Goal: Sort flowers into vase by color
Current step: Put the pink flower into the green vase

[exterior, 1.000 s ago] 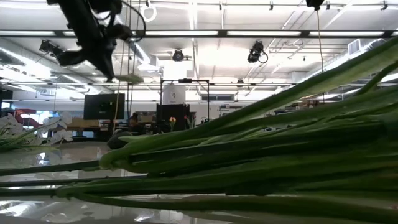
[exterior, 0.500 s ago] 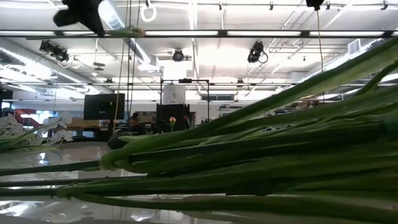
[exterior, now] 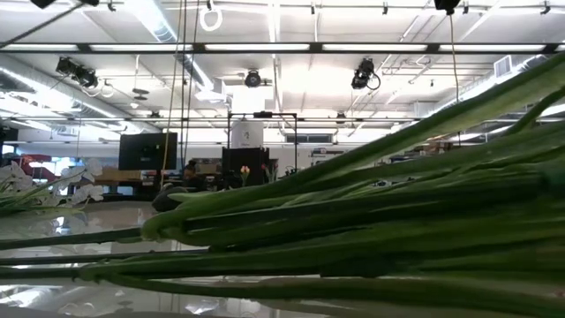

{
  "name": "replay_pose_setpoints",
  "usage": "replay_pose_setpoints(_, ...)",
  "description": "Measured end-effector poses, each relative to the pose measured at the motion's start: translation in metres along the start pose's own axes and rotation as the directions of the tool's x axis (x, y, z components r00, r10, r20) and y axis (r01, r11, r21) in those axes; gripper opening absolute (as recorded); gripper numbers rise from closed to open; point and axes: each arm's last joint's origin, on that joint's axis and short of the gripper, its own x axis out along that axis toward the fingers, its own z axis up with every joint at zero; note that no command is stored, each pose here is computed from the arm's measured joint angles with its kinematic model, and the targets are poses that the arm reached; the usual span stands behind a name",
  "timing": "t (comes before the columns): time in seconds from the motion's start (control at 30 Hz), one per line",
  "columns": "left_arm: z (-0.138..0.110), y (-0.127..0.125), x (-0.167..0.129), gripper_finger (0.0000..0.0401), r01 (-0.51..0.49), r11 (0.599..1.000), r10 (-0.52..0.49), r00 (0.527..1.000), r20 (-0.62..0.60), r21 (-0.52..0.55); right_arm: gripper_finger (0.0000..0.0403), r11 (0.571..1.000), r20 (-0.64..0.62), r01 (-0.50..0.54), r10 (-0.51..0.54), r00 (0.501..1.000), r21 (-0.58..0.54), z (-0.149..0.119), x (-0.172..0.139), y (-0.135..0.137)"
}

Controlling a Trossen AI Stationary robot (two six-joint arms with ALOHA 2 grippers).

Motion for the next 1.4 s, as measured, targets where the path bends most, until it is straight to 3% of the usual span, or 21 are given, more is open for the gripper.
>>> replay_pose_setpoints(0.2, -0.009, -0.004, -0.016, 0.0002, 0.202, 0.979, -0.204, 0.976, 0.075, 0.034, 0.0062, 1.000, 0.000, 0.000, 0.000, 1.000, 0.000, 0.000, 0.000, 0.000)
replay_pose_setpoints(0.33, -0.029, -0.004, -0.005, 0.0002, 0.295, 0.955, -0.296, 0.942, 0.161, 0.029, 0.0062, 1.000, 0.000, 0.000, 0.000, 1.000, 0.000, 0.000, 0.000, 0.000)
replay_pose_setpoints(0.53, -0.064, -0.003, 0.014, 0.0002, 0.468, 0.879, -0.426, 0.857, 0.289, -0.092, 0.0062, 1.000, 0.000, 0.000, 0.000, 1.000, 0.000, 0.000, 0.000, 0.000)
replay_pose_setpoints(0.73, -0.086, -0.004, 0.012, 0.0002, 0.582, 0.810, -0.528, 0.778, 0.341, -0.071, 0.0062, 1.000, 0.000, 0.000, 0.000, 1.000, 0.000, 0.000, 0.000, 0.000)
replay_pose_setpoints(0.9, -0.092, -0.007, 0.014, 0.0002, 0.678, 0.733, -0.658, 0.686, 0.310, 0.055, 0.0062, 1.000, 0.000, 0.000, 0.000, 1.000, 0.000, 0.000, 0.000, 0.000)
replay_pose_setpoints(1.07, -0.087, -0.011, 0.007, 0.0002, 0.731, 0.627, -0.775, 0.554, 0.303, 0.268, 0.0062, 1.000, 0.000, 0.000, 0.000, 1.000, 0.000, 0.000, 0.000, 0.000)
replay_pose_setpoints(1.13, -0.086, -0.011, 0.008, 0.0002, 0.740, 0.611, -0.788, 0.538, 0.298, 0.280, 0.0062, 1.000, 0.000, 0.000, 0.000, 1.000, 0.000, 0.000, 0.000, 0.000)
replay_pose_setpoints(1.27, -0.090, -0.013, 0.021, 0.0002, 0.810, 0.517, -0.854, 0.465, 0.233, 0.277, 0.0062, 1.000, 0.000, 0.000, 0.000, 1.000, 0.000, 0.000, 0.000, 0.000)
replay_pose_setpoints(1.4, -0.094, -0.014, 0.036, 0.0002, 0.836, 0.473, -0.879, 0.428, 0.208, 0.278, 0.0062, 1.000, 0.000, 0.000, 0.000, 1.000, 0.000, 0.000, 0.000, 0.000)
